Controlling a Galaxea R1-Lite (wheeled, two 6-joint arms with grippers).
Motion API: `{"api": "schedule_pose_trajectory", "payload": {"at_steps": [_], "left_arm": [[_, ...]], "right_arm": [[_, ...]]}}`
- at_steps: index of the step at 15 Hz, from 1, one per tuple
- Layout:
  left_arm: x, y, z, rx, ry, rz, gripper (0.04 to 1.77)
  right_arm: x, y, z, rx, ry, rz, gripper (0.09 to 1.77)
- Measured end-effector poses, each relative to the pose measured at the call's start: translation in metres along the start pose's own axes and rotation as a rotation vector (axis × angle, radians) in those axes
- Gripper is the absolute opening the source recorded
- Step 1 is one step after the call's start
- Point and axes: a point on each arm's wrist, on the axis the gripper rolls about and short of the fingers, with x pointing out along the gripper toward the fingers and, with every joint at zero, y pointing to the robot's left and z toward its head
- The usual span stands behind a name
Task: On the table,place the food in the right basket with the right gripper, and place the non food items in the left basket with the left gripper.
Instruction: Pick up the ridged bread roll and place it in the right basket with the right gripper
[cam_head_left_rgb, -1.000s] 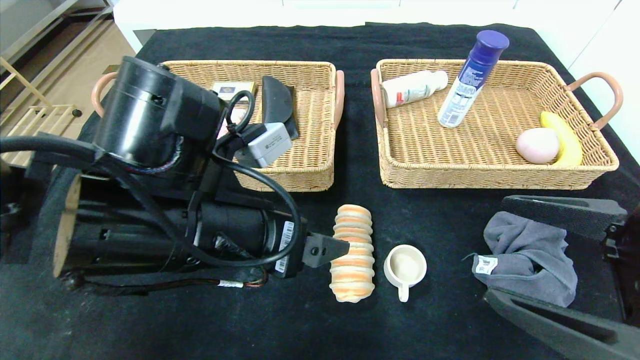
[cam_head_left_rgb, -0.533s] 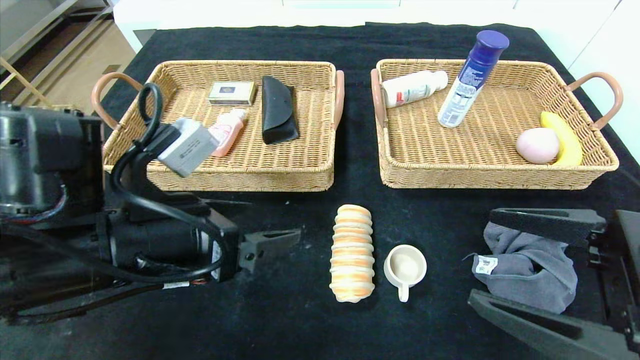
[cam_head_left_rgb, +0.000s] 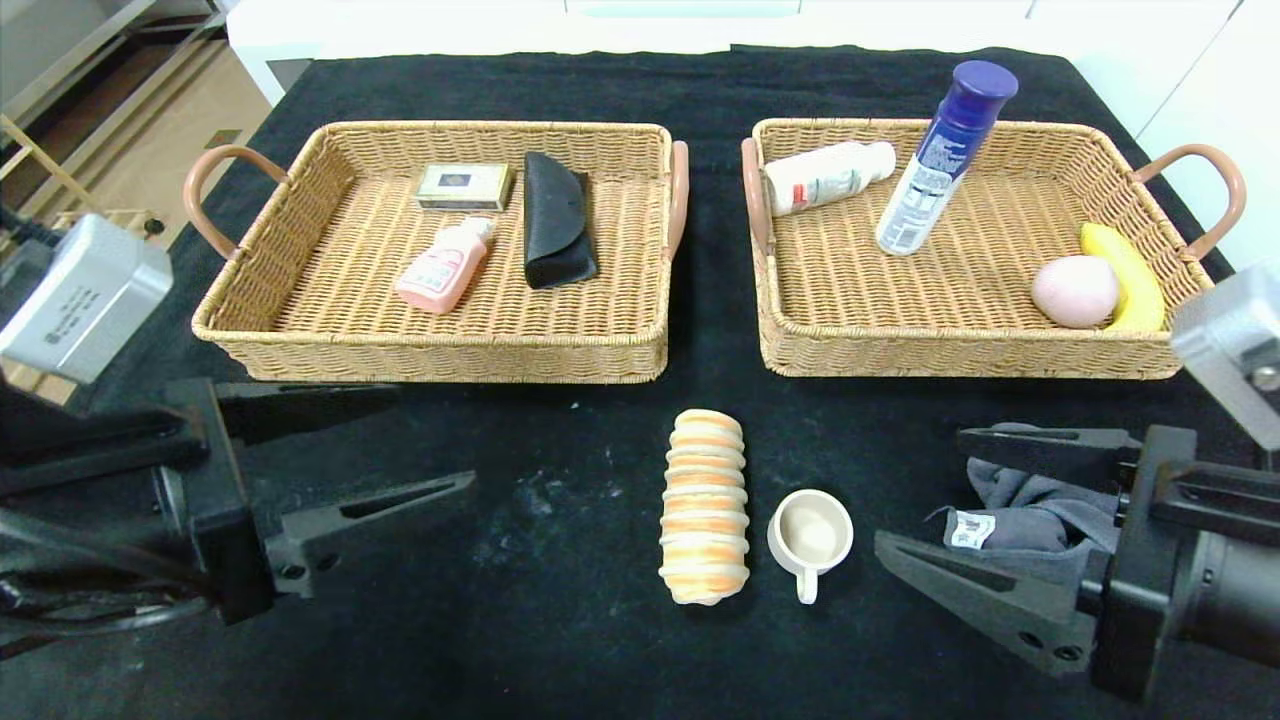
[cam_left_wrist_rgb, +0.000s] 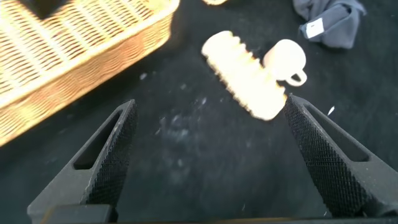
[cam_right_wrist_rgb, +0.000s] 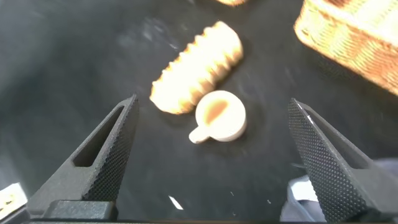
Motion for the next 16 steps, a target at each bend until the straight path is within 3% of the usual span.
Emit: {"api": "schedule_pose_trajectory", "payload": {"at_steps": [5,9,12,16], "left_arm": [[-0.020,0.005,-0.008,0.061,-0.003,0.091,1.71],[-0.028,0.016,-0.009,0.130,-0.016,0.181,1.71],[-0.029,0.016,-0.010,0.159,-0.070,0.200,1.71],[-0.031,0.014,-0.010,0.151,-0.082,0.197,1.72]], "right_arm": [[0.012,0.003,-0.002,0.016,0.061,-0.004,1.71],[0.024,0.008,0.015,-0.002,0.107,-0.100,1.71],[0.037,0.028,0.028,-0.012,0.213,-0.157,1.71],[0.075,0.050,0.046,0.051,0.254,-0.241,1.71]]}}
